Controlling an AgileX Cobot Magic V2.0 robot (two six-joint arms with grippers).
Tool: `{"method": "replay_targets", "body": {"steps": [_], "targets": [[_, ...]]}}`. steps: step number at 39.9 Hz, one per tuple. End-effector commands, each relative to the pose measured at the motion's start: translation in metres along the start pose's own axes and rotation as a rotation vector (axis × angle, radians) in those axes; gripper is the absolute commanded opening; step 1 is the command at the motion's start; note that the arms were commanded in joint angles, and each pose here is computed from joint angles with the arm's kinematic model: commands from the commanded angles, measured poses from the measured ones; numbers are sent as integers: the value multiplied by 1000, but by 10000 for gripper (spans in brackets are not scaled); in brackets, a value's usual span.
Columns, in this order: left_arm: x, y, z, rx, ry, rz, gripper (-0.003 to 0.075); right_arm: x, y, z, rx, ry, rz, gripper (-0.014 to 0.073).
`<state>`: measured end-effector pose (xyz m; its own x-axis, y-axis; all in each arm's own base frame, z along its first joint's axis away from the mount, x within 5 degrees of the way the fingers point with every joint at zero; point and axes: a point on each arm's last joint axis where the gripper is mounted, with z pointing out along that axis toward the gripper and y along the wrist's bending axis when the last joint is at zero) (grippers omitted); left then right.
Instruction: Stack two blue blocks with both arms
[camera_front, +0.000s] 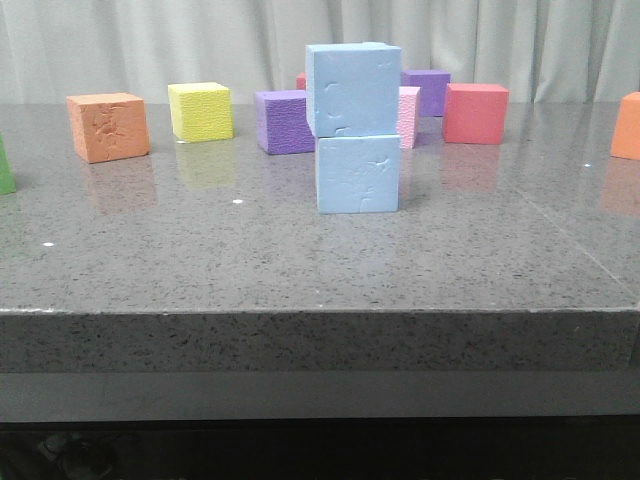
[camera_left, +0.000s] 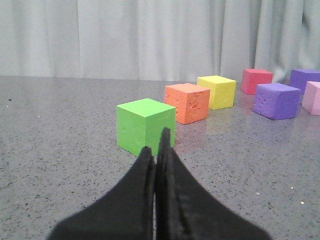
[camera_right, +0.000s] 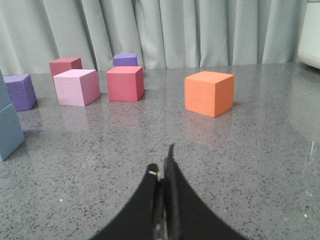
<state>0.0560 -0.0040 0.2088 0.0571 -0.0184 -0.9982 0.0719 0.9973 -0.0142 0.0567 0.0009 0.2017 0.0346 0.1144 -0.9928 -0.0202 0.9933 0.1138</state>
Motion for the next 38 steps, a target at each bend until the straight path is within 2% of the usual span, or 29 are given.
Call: {"method": "replay_targets", "body": {"steps": [1,38], "targets": [[4,0,-1,-1,-67,-17,-18,-10,1,-2,-3,-112,0,-69],[4,0,-1,-1,-67,-17,-18,-9,0,-2,7,-110,-1,-69]]}}
